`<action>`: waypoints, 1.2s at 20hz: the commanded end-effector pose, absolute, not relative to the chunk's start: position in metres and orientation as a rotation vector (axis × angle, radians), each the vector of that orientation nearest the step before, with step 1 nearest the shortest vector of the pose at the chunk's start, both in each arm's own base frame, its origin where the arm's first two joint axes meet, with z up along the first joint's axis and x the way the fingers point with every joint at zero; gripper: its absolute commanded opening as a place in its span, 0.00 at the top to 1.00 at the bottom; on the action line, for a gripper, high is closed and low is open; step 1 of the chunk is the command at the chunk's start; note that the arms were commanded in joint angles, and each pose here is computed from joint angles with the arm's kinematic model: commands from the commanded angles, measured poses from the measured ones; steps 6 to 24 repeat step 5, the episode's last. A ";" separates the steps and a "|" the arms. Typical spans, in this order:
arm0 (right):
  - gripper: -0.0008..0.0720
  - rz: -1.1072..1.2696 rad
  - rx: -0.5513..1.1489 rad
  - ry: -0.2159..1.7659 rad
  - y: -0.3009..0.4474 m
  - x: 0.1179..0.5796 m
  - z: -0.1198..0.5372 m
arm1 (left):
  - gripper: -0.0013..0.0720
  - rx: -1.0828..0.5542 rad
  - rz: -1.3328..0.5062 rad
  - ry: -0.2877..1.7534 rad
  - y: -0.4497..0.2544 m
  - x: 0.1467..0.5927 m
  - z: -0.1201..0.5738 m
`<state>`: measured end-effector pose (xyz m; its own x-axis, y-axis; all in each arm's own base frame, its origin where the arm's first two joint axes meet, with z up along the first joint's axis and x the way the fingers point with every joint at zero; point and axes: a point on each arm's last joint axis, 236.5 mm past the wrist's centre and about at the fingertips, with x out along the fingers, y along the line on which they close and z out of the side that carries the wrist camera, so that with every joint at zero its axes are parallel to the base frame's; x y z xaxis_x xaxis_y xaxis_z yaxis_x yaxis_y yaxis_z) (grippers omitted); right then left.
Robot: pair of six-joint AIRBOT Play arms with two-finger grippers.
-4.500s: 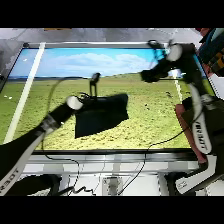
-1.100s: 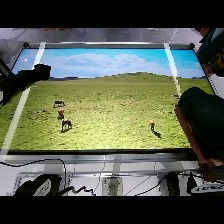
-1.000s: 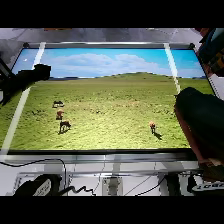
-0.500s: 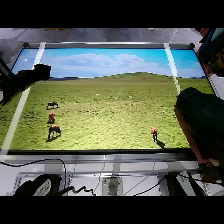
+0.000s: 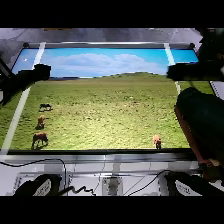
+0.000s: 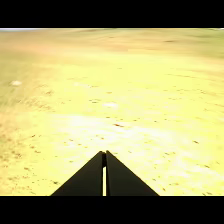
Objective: Fold the clothes and pants, and hang the long-sleeved shirts on hangers.
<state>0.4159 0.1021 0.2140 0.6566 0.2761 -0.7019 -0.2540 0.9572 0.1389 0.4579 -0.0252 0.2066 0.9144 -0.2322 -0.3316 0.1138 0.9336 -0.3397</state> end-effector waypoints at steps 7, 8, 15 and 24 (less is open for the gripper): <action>0.95 0.464 -0.159 0.912 0.191 0.427 0.142 | 0.03 -0.320 -0.181 0.375 -0.025 0.458 0.207; 0.95 0.464 -0.159 0.912 0.191 0.427 0.142 | 0.03 -0.320 -0.181 0.375 -0.025 0.458 0.207; 0.95 0.464 -0.159 0.912 0.191 0.427 0.142 | 0.03 -0.320 -0.181 0.375 -0.025 0.458 0.207; 0.95 0.464 -0.159 0.912 0.191 0.427 0.142 | 0.03 -0.320 -0.181 0.375 -0.025 0.458 0.207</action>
